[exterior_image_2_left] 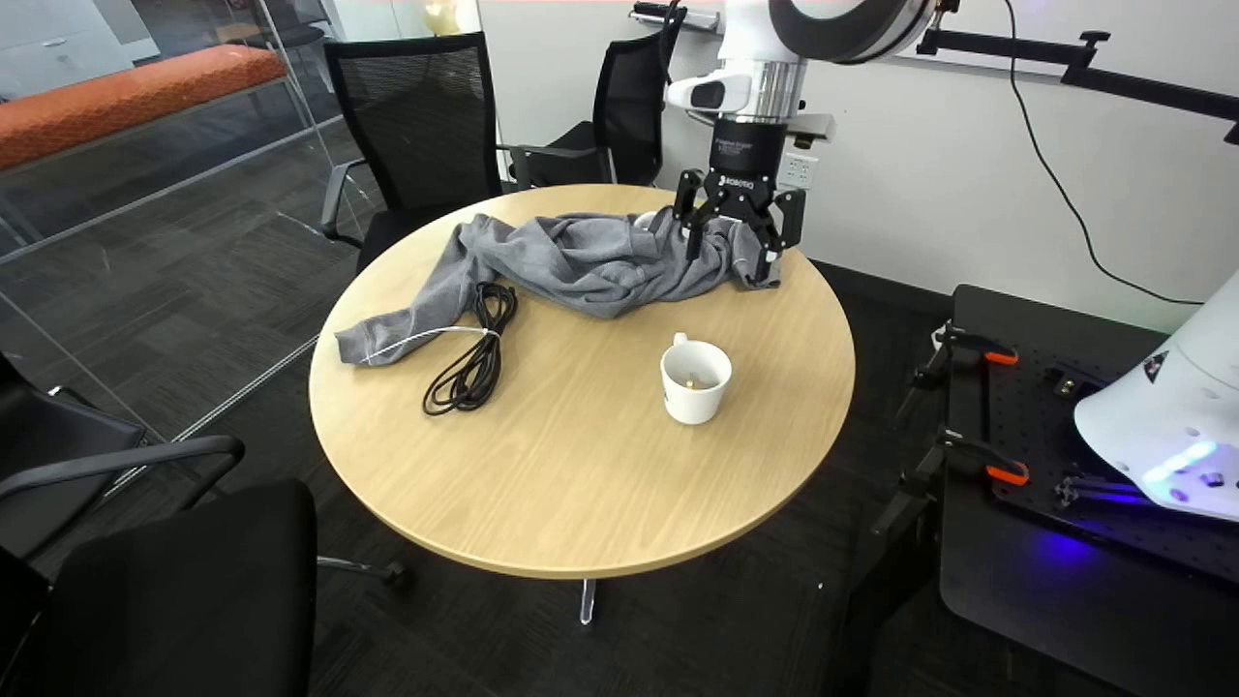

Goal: Remove the pen from the mug cup and place it on the table

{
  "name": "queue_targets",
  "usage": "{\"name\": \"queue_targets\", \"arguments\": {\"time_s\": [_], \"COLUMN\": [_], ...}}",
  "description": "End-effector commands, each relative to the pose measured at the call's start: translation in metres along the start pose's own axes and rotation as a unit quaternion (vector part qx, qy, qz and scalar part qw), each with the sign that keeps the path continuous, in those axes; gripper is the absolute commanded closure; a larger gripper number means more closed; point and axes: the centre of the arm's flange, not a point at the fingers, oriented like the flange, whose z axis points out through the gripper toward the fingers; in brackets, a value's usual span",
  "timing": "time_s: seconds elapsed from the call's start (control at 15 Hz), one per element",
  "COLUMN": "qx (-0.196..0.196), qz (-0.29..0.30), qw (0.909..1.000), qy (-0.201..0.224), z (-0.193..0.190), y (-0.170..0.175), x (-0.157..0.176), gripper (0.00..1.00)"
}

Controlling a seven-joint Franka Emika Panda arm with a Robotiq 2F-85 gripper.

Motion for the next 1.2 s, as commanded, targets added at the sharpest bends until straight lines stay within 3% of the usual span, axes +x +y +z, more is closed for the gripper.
{"name": "queue_targets", "arguments": {"time_s": [0.0, 0.47, 0.73, 1.13], "qx": [-0.004, 0.000, 0.010, 0.028], "qz": [-0.052, -0.149, -0.169, -0.170], "qw": [0.9986, 0.9885, 0.9842, 0.9835], "qy": [-0.005, 0.027, 0.052, 0.056], "z": [0.020, 0.050, 0.068, 0.096], "y": [0.004, 0.004, 0.005, 0.005], "x": [-0.002, -0.005, -0.002, 0.001], "gripper": [0.00, 0.00, 0.00, 0.00]}}
